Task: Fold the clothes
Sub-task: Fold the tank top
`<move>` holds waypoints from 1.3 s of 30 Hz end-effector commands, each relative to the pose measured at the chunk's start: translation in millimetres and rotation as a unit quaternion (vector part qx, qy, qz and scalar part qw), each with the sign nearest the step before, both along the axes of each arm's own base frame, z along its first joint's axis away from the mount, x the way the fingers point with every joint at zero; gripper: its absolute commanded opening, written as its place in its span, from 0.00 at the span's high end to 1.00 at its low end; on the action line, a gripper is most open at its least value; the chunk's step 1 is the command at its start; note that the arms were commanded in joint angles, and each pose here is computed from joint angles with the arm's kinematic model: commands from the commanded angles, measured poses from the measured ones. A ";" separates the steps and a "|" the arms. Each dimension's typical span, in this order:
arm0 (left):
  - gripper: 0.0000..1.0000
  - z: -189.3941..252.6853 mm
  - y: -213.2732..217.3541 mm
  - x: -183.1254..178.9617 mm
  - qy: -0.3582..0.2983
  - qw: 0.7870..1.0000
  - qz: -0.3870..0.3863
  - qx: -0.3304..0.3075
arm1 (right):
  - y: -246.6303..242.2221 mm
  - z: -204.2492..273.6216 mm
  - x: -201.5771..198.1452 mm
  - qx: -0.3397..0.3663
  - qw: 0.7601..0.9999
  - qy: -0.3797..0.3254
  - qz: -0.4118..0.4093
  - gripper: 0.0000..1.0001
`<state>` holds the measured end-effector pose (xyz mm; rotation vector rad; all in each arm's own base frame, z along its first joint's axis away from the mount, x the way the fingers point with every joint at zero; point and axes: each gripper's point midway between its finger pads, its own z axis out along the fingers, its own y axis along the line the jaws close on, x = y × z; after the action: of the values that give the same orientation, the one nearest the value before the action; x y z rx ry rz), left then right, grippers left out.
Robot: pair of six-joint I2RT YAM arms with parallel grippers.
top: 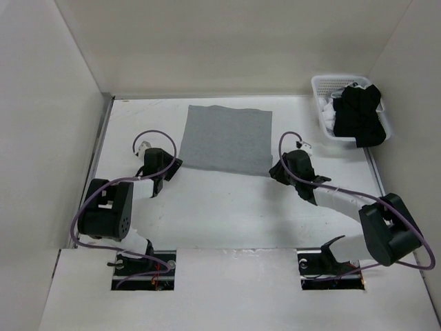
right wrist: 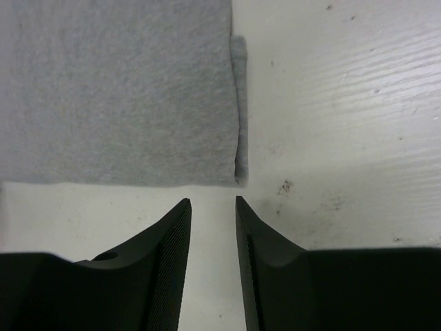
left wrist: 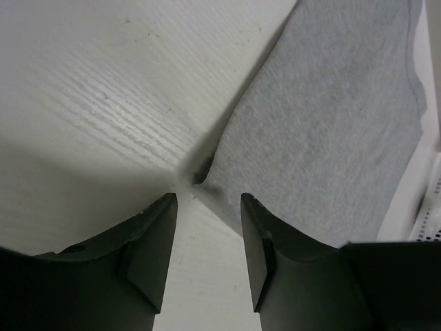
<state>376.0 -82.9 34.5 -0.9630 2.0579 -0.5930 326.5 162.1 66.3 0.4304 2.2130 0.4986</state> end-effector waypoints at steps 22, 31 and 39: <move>0.97 -3.6 -1.2 21.5 -0.021 0.999 0.027 -0.025 | 5.1 -31.8 19.8 0.136 0.986 0.042 -0.090 0.61; 0.98 -1.6 -1.5 22.6 -0.024 0.999 0.027 -0.025 | 6.9 -38.4 18.7 0.149 0.982 0.054 -0.099 0.79; 1.00 15.8 0.1 24.8 -0.048 0.998 0.029 -0.029 | -0.5 -20.5 38.1 0.129 0.986 -0.012 -0.105 1.00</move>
<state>392.3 -83.8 25.1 -1.0373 2.0131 -0.6239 347.0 162.1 24.4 0.8386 2.1659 0.6683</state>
